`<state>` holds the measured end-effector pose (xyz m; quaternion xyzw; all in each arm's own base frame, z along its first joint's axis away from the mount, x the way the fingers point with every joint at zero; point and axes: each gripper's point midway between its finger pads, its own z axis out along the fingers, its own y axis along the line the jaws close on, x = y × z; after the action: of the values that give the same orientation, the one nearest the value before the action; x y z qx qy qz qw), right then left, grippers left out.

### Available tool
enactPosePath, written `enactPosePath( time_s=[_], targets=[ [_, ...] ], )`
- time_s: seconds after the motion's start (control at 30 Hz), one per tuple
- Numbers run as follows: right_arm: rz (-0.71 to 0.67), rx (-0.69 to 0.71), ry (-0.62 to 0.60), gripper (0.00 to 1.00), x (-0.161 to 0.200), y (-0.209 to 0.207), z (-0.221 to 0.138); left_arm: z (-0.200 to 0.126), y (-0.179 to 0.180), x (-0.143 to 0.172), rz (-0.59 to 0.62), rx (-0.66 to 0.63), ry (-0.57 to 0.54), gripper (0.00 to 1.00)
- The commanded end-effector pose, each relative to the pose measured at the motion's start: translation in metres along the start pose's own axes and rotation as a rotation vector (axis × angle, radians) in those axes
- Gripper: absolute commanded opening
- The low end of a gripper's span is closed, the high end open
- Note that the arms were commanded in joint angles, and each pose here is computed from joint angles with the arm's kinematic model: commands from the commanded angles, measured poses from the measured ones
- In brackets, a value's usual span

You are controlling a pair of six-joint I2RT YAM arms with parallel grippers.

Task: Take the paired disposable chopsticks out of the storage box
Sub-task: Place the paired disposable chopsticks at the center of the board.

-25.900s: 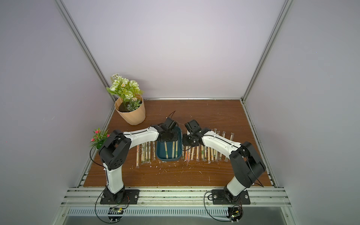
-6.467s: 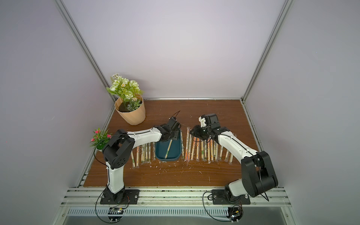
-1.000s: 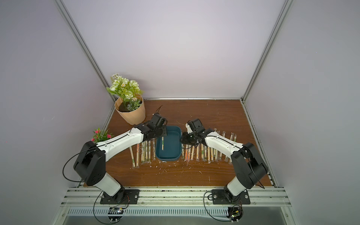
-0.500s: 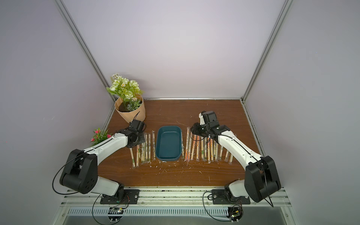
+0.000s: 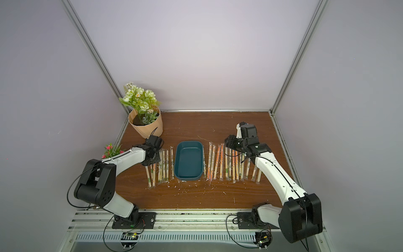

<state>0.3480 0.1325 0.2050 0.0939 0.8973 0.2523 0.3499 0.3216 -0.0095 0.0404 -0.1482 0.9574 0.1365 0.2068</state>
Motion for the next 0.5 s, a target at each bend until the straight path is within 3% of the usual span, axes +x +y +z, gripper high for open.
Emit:
enactPosePath(
  time_s=[0.0, 0.1, 0.2, 0.27, 0.3, 0.33, 0.47],
  targets=[
    [-0.014, 0.015, -0.027, 0.52, -0.005, -0.005, -0.012, 0.006, 0.01, 0.006, 0.032, -0.042, 0.016, 0.26],
    [-0.015, 0.035, -0.041, 0.55, -0.008, -0.01, -0.016, 0.005, 0.008, 0.007, 0.034, -0.024, 0.02, 0.59],
    [-0.016, 0.071, -0.07, 0.62, -0.014, -0.016, -0.024, -0.005, 0.009, 0.005, 0.025, 0.003, -0.001, 0.78],
    [-0.02, 0.104, -0.098, 0.78, -0.02, -0.021, -0.031, -0.016, 0.01, 0.0, 0.01, 0.026, -0.028, 0.85],
    [-0.021, 0.124, -0.115, 0.96, -0.024, -0.024, -0.036, -0.024, 0.011, -0.004, 0.0, 0.043, -0.045, 0.87],
    [-0.021, 0.151, -0.135, 0.99, -0.028, -0.028, -0.04, -0.033, 0.011, -0.008, -0.013, 0.062, -0.066, 1.0],
    [-0.018, 0.251, -0.193, 0.99, -0.042, -0.044, -0.053, -0.069, 0.009, -0.026, -0.049, 0.169, -0.171, 0.97]
  ],
)
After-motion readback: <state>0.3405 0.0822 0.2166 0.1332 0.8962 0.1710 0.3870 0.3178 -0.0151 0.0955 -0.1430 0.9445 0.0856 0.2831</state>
